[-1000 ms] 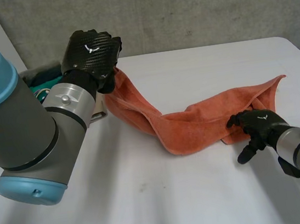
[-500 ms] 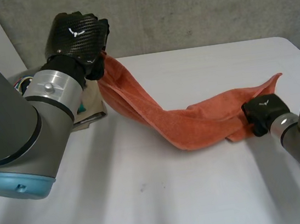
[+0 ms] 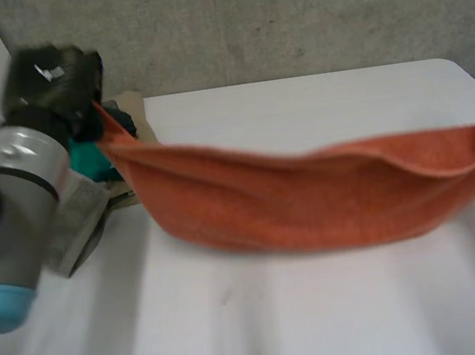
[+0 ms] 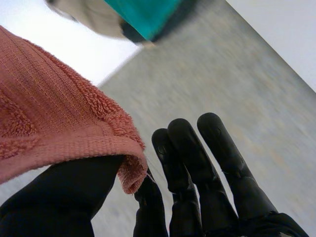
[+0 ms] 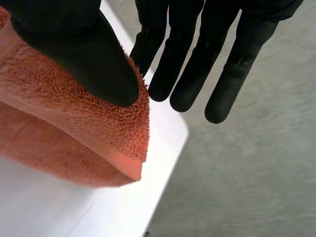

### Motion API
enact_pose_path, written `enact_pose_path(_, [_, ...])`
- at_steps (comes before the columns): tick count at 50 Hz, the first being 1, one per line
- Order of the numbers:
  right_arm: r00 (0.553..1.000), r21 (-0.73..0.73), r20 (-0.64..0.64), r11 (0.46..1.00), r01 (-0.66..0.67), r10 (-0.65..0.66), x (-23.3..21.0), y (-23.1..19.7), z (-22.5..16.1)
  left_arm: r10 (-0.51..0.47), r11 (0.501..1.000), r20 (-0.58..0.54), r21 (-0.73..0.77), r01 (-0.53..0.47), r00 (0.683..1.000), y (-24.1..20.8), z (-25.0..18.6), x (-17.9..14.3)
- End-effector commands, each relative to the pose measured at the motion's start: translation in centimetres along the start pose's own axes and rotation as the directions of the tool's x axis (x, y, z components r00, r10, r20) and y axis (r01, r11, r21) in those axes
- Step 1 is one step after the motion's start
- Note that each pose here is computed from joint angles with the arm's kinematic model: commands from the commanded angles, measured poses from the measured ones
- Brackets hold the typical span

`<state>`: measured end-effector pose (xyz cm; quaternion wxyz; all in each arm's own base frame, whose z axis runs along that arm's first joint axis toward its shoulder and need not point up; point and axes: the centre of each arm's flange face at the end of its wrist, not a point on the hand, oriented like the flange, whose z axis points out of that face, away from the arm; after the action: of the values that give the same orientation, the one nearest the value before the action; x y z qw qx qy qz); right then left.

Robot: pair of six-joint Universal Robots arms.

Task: Fold the laundry.

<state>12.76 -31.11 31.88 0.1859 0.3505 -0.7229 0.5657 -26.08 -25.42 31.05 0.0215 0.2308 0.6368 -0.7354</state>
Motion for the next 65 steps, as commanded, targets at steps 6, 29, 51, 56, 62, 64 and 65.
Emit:
enact_pose_path(6, [0.993, 0.091, -0.115, 0.996, -0.018, 0.029, -0.4, 0.8, 8.2, -0.039, 0.999, 0.001, 0.031, 0.039, 0.999, 2.5, 7.4, 2.6])
enact_pose_path(29, [0.960, 0.461, -0.251, 0.887, 0.003, 0.127, 1.1, -3.5, 8.0, -0.125, 0.974, 0.173, 0.209, 0.087, 0.977, 2.1, 6.2, 1.2])
enact_pose_path(51, [0.959, -0.044, 0.193, 0.978, -0.204, 0.209, -11.2, 10.4, 10.3, -0.148, 0.984, 0.084, -0.091, 0.155, 0.985, 10.6, 3.8, 4.1])
enact_pose_path(56, [0.932, -0.104, 0.212, 0.955, -0.277, 0.294, -11.4, 10.8, 9.6, -0.156, 0.985, 0.090, -0.066, 0.162, 0.984, 9.6, 3.6, 3.7])
enact_pose_path(62, [0.906, -0.109, 0.254, 0.940, -0.322, 0.339, -11.2, 10.0, 7.5, -0.153, 0.984, 0.086, -0.083, 0.160, 0.985, 9.8, 3.4, 3.7])
enact_pose_path(64, [0.900, -0.105, 0.268, 0.939, -0.327, 0.344, -11.2, 10.0, 7.0, -0.152, 0.983, 0.085, -0.088, 0.159, 0.985, 9.9, 3.3, 3.8])
enact_pose_path(65, [0.897, -0.099, 0.276, 0.939, -0.329, 0.344, -11.2, 9.9, 6.8, -0.152, 0.983, 0.085, -0.088, 0.159, 0.985, 9.9, 3.3, 3.8])
